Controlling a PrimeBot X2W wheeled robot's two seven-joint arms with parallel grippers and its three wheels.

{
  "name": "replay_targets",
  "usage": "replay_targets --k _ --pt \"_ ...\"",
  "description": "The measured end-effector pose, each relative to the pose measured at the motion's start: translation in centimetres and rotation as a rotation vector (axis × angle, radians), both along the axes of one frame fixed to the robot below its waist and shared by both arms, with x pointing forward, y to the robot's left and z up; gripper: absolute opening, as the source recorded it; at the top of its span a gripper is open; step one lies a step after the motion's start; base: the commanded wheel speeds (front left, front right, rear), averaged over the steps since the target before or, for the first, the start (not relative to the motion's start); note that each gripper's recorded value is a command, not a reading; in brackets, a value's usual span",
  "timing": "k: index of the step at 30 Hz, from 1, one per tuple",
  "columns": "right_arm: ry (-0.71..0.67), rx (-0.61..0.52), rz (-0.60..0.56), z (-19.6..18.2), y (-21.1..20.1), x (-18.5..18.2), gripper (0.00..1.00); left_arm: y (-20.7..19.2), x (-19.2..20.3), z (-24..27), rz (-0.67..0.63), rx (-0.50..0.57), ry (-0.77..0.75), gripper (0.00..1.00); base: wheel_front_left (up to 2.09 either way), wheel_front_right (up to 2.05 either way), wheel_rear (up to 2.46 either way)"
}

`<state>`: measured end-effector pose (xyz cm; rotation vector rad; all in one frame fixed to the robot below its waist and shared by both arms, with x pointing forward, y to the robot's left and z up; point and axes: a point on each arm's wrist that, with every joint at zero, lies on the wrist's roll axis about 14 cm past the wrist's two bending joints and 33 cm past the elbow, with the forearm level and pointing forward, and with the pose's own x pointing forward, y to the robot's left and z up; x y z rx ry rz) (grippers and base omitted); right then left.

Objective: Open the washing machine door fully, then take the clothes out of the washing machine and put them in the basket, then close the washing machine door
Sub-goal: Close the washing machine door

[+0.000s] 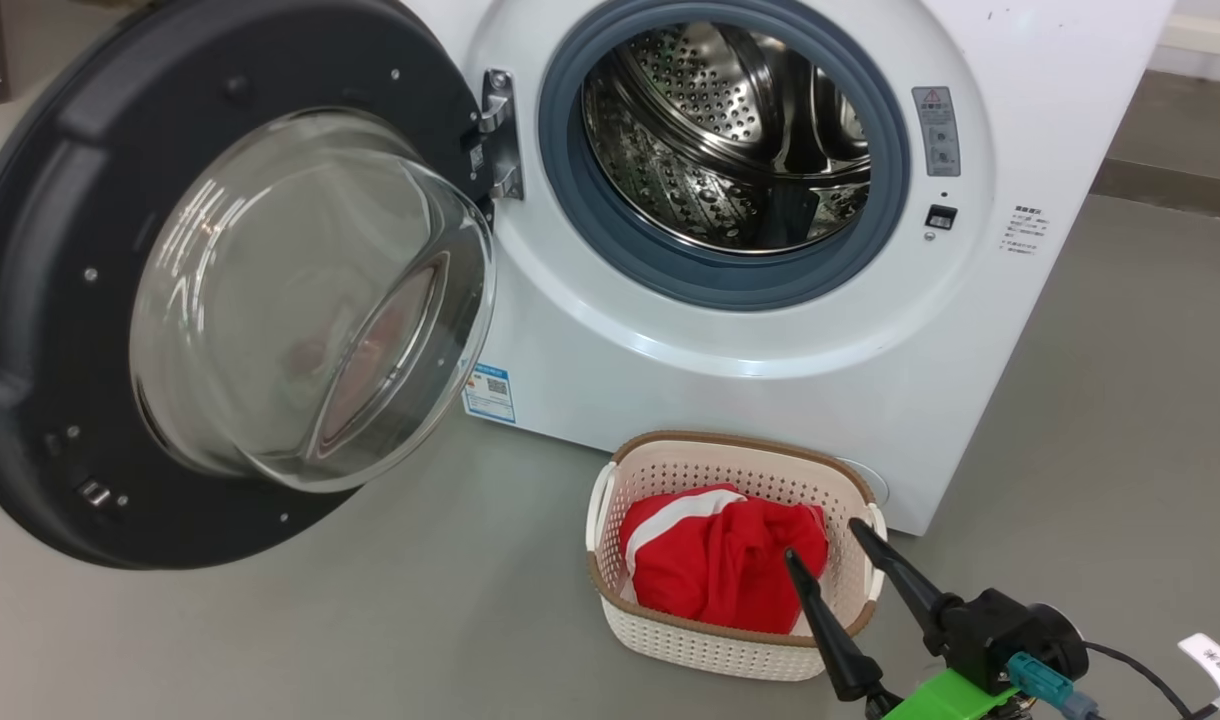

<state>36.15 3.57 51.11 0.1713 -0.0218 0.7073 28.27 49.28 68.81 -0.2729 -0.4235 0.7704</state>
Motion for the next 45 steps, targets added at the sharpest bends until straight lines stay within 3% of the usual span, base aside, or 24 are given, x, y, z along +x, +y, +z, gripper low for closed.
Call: replay_targets --k 2,3,7,16,36,45 --pt "0.001 -0.003 0.004 -0.1 0.1 -0.2 1.00 0.7 0.4 -1.3 -0.009 -0.108 -0.005 0.00 0.00 0.00 0.00" --pt "0.002 -0.008 0.006 -0.2 0.0 -0.3 1.00 1.0 0.9 -2.3 -0.027 -0.220 -0.019 0.00 0.00 0.00 0.00" --pt "-0.002 -0.015 0.001 -0.2 -0.3 -0.1 1.00 1.0 2.3 -3.7 -0.080 -0.419 -0.068 0.00 0.00 0.00 0.00" --pt "0.016 -0.028 -0.033 -1.0 -1.8 0.2 1.00 -1.2 5.9 -6.1 -0.212 -0.686 -0.086 0.00 0.00 0.00 0.00" --pt "0.023 -0.053 -0.040 -1.6 -2.7 0.9 1.00 -2.0 7.6 -8.3 -0.255 -0.789 -0.025 0.00 0.00 0.00 0.00" --pt "0.024 -0.051 -0.031 -1.7 -2.4 0.9 1.00 -2.6 7.8 -8.0 -0.346 -0.830 0.006 0.00 0.00 0.00 0.00"
